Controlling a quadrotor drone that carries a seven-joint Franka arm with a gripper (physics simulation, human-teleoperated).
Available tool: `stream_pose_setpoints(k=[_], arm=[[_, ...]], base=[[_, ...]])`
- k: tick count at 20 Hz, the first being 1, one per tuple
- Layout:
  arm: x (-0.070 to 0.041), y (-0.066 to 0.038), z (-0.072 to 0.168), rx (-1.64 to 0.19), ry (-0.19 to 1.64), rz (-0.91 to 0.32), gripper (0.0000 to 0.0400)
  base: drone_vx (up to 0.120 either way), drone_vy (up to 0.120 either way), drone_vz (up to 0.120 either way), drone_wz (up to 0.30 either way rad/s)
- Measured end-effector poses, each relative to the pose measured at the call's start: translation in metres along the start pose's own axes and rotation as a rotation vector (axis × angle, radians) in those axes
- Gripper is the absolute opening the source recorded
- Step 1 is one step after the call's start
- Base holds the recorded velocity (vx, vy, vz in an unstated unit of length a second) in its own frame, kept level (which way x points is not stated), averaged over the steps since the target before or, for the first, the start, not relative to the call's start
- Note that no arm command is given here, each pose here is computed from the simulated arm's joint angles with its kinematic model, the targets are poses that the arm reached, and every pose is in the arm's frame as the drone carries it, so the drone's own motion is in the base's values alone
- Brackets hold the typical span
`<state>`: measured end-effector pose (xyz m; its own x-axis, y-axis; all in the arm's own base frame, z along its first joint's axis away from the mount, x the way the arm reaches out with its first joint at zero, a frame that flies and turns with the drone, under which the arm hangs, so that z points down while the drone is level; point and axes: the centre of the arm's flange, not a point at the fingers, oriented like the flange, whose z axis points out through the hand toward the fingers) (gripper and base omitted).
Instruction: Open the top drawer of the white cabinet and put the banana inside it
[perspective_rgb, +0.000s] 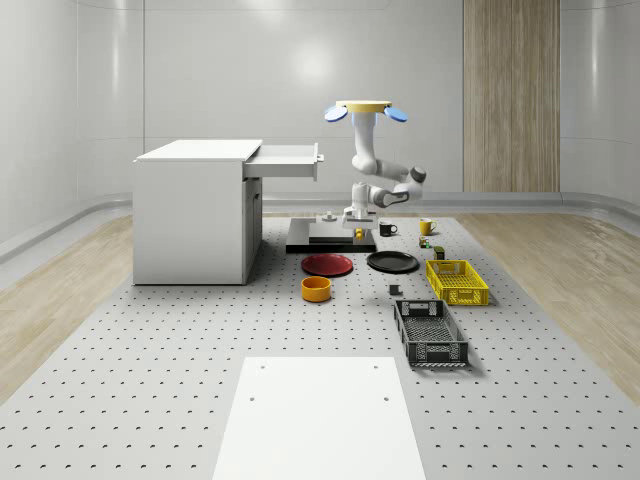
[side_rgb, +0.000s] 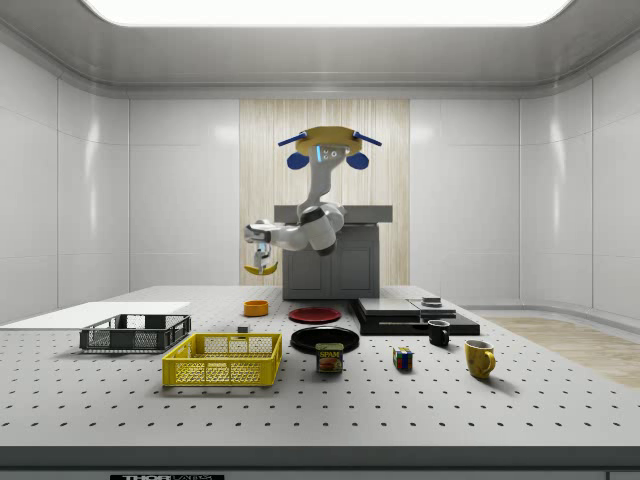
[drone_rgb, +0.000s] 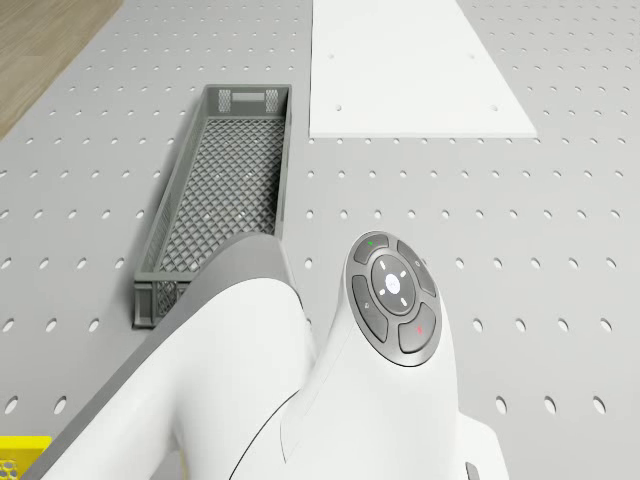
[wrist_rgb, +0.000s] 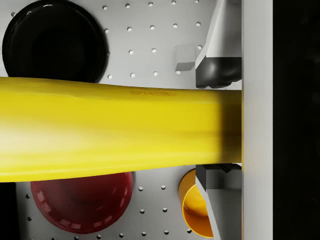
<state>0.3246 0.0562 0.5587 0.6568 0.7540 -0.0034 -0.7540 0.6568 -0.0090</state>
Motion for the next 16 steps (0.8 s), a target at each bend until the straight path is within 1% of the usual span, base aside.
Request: stream_pose_setpoints(k=[16], arm=[[0.0000,0.0000,0.0000,0.000,0.000,0.000,0.0200]], base=[[-0.120,0.000,0.120,0.000]])
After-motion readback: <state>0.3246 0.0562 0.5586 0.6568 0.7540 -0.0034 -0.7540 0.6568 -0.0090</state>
